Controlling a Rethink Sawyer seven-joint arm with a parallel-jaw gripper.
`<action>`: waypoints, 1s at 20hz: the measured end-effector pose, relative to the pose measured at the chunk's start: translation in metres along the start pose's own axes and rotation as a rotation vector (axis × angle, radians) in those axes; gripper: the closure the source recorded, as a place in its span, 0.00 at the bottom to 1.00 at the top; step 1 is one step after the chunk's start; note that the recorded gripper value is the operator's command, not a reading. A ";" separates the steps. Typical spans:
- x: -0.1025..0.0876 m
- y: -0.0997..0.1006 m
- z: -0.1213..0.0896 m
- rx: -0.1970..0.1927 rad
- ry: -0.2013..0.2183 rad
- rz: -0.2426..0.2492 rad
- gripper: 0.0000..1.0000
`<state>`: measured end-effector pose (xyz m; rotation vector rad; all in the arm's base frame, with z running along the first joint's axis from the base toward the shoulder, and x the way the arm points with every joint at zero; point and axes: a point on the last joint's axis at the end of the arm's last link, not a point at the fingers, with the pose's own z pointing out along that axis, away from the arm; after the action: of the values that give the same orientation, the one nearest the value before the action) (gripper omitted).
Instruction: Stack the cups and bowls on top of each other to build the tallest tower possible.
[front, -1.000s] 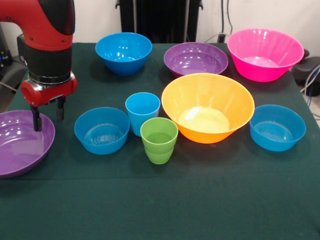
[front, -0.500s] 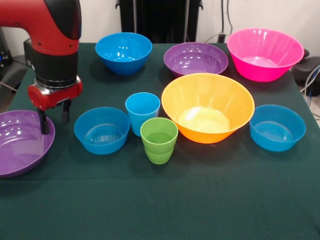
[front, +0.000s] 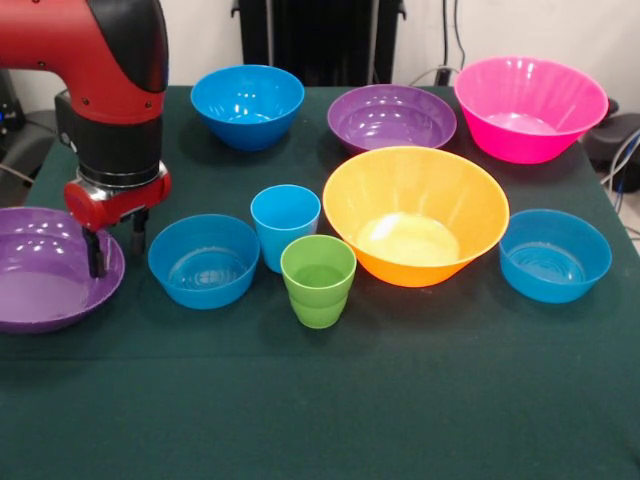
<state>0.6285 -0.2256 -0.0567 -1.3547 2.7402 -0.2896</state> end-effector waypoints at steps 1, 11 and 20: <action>-0.001 0.001 0.000 0.000 0.004 -0.005 0.00; -0.001 -0.011 -0.013 0.035 0.032 -0.022 1.00; 0.000 -0.020 -0.018 0.055 0.040 -0.022 1.00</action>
<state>0.6413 -0.2352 -0.0347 -1.3808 2.7292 -0.3948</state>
